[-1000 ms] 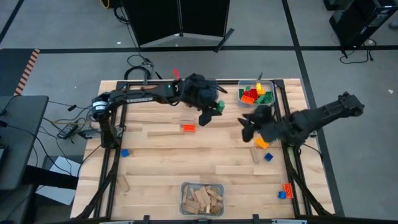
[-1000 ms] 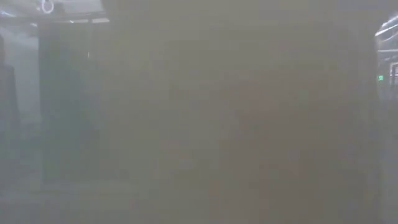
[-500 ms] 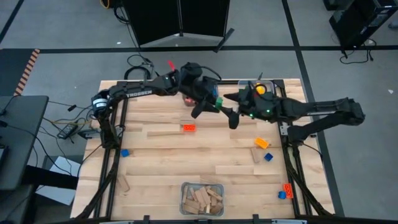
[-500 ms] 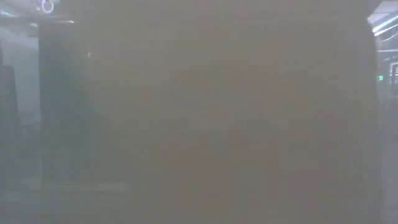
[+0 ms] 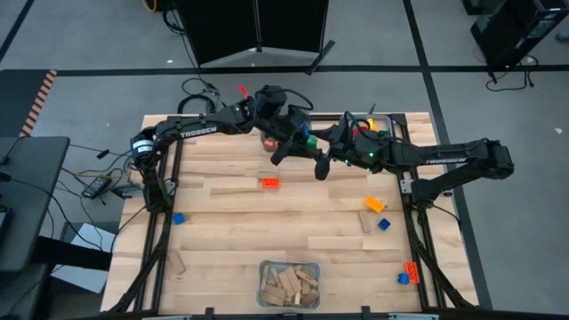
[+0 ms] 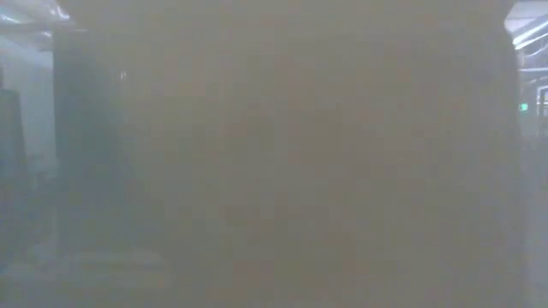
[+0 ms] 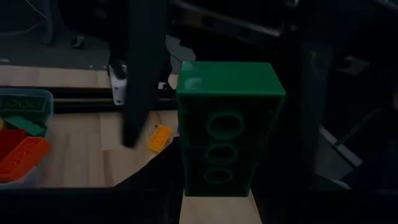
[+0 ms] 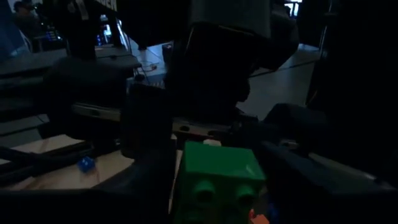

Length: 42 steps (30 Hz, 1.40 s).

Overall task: Sort blocks by size
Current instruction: Put the large green game piece into the transparent bin

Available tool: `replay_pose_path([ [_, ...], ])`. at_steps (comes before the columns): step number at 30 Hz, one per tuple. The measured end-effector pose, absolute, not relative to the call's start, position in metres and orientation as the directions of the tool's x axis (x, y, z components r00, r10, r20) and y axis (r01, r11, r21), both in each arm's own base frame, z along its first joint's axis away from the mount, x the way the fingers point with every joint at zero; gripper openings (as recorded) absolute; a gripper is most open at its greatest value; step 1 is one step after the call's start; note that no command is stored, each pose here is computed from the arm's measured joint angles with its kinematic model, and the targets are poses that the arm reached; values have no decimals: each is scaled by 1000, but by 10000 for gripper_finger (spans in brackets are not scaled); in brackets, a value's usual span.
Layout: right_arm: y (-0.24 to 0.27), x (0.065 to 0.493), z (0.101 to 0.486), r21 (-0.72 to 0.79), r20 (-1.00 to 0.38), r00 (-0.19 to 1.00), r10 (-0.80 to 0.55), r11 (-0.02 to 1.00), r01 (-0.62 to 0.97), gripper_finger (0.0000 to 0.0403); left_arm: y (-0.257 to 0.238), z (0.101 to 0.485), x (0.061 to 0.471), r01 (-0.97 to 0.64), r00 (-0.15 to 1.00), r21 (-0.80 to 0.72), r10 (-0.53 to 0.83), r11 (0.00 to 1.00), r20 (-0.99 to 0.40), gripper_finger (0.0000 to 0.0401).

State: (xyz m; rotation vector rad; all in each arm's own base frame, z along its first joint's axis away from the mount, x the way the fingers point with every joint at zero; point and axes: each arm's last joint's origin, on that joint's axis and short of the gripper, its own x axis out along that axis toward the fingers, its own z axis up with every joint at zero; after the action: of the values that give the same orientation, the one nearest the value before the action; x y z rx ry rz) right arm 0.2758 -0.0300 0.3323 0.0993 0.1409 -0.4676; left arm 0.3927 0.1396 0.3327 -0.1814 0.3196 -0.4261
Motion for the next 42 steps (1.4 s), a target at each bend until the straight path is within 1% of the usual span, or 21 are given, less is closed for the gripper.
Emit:
replay_pose_path([
  [4, -31, 277, 332, 86, -154, 887, -436, 888, 451, 175, 142, 335, 393, 378, 872, -213, -423, 901, -244, 157],
  [6, -33, 277, 333, 99, -150, 891, -428, 890, 445, 155, 142, 336, 393, 382, 875, -196, -422, 903, -238, 157],
  [12, -37, 276, 333, 117, -149, 892, -426, 889, 443, 155, 143, 337, 394, 374, 881, -196, -413, 907, -232, 160],
  [16, -38, 276, 334, 113, -144, 892, -428, 889, 444, 155, 143, 337, 394, 356, 887, -199, -397, 913, -235, 169],
  [19, -38, 276, 333, 103, -146, 890, -433, 888, 449, 155, 147, 337, 393, 309, 902, -212, -356, 927, -244, 183],
  [26, -40, 276, 336, 93, -137, 871, -471, 870, 485, 155, 160, 337, 388, 273, 917, -208, -320, 939, -239, 229],
  [31, -51, 273, 347, 88, -108, 821, -560, 817, 569, 155, 172, 339, 383, 230, 931, -202, -275, 952, -241, 240],
  [35, -67, 265, 351, 82, -124, 765, -632, 762, 642, 155, 182, 338, 378, 188, 935, -252, -251, 949, -249, 241],
  [39, -88, 254, 345, 108, -232, 672, -703, 668, 737, 155, 195, 332, 369, 126, 929, -321, -226, 939, -295, 241],
  [42, -108, 240, 334, 172, -354, 567, -744, 544, 821, 155, 201, 328, 363, 92, 918, -350, -216, 932, -333, 241],
])
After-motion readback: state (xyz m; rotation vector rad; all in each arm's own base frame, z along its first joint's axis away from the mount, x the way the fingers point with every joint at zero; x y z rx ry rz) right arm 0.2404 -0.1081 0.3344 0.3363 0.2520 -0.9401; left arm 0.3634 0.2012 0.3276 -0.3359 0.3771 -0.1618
